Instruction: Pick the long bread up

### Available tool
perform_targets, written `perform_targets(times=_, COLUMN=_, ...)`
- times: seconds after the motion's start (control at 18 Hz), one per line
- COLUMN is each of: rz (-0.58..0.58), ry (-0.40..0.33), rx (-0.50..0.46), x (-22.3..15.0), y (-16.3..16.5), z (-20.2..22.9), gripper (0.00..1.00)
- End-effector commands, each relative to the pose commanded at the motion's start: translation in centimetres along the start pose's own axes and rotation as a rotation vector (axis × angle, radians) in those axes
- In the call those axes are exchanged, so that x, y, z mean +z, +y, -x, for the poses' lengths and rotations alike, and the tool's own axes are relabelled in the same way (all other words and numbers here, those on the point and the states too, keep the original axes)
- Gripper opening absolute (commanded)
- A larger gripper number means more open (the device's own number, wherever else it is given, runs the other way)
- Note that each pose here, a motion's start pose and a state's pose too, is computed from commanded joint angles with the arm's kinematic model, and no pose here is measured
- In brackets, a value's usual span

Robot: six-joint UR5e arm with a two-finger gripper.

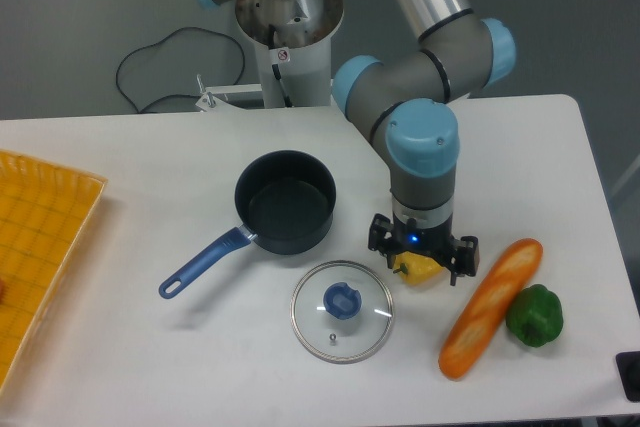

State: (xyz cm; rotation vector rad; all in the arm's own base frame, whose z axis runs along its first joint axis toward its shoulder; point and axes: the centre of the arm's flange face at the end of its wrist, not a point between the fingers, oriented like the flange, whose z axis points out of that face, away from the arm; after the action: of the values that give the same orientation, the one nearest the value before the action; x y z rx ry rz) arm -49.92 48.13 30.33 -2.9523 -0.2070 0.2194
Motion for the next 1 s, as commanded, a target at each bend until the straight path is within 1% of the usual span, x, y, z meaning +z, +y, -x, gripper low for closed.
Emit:
perform_targets(times=0.11, rz=-0.04, ry=0.011, rx=-0.008, x=0.8, y=-0.2, z=0.9, gripper=1.0)
perform_targets(times=0.22, rz=-0.07, ry=0.041, rx=-0.022, x=1.7, y=0.0, z=1.8, gripper=1.0)
perform_targets(times=0.39, rz=-0.063, ry=0.046, rx=-0.026, x=3.9, y=-0.1, z=2.6, gripper=1.0)
perform_targets(times=0.5, rz=-0.061, ry=0.04, rx=-0.045, x=4.9, y=0.8, z=4.1, gripper=1.0)
perform_targets(times=0.67, rz=-0.053, ry=0.043, rx=-0.008, x=5.6, y=1.6, z=4.8, gripper=1.0)
perform_targets(times=0.83, rz=-0.05, ry=0.041, rx=-0.003, x=5.6, y=2.4, z=5.6, gripper=0.99)
perform_targets(times=1.0, rz=-0.038, ry=0.045, rx=0.025, x=5.9, y=3.8, z=6.6, gripper=0.99)
